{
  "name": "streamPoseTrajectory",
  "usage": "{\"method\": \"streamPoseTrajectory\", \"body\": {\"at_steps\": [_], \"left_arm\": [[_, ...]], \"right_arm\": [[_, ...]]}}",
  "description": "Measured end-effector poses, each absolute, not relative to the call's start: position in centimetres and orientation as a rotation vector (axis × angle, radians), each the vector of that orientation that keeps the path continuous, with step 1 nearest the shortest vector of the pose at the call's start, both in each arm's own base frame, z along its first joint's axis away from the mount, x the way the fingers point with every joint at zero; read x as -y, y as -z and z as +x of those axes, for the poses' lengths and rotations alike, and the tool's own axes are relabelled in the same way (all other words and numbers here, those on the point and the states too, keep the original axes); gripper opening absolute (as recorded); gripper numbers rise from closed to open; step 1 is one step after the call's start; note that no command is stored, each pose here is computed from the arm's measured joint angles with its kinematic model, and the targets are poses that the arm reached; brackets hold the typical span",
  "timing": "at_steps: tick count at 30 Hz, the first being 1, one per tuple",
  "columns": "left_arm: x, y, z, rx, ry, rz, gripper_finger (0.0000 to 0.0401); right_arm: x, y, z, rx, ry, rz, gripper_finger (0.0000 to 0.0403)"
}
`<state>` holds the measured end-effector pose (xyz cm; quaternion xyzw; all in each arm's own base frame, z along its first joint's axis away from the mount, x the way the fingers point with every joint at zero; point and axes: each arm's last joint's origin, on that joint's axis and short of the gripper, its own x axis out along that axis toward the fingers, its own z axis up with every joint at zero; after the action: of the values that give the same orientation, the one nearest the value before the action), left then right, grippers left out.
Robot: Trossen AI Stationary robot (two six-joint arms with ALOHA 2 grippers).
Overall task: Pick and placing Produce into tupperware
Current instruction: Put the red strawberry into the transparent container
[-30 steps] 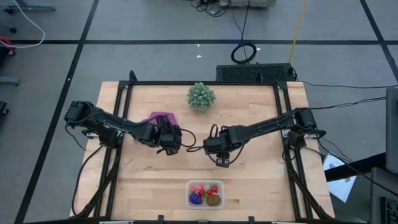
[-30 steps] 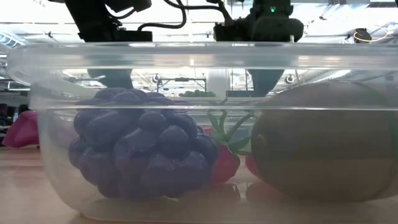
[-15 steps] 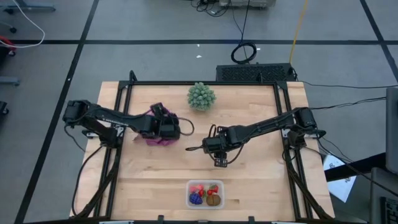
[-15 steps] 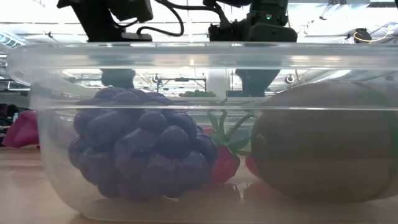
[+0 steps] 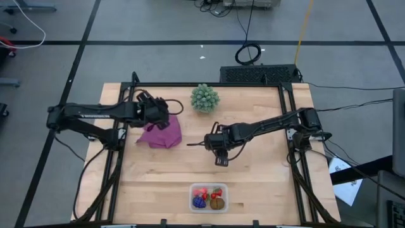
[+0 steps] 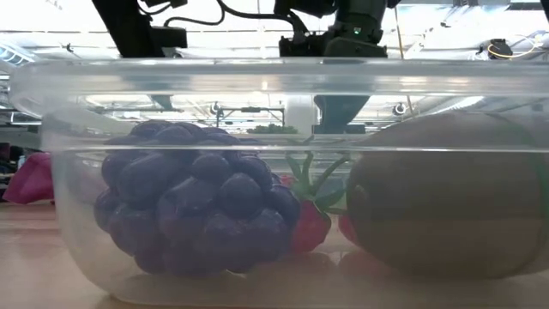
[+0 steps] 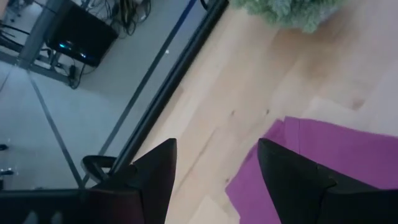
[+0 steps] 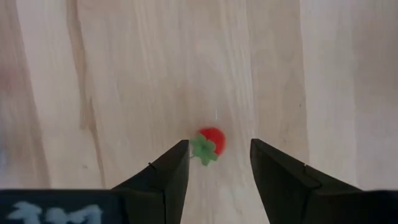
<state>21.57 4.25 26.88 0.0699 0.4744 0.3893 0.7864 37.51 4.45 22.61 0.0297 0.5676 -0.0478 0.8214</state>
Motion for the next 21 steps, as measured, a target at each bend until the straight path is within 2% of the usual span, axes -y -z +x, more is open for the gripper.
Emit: {"method": "streamPoseTrajectory", "body": {"at_steps": [9, 21], "left_arm": [[-4.3, -27.3, 21.2, -1.001, -0.827, 0.122, 0.023], [-4.3, -27.2, 21.3, -1.003, -0.832, 0.129, 0.023]], "right_arm": [[-3.8, -22.3, 37.8, -1.198, 0.036, 0.18, 0.0161], [-2.0, -20.8, 37.3, -1.258, 0.05, 0.389, 0.0161]]}}
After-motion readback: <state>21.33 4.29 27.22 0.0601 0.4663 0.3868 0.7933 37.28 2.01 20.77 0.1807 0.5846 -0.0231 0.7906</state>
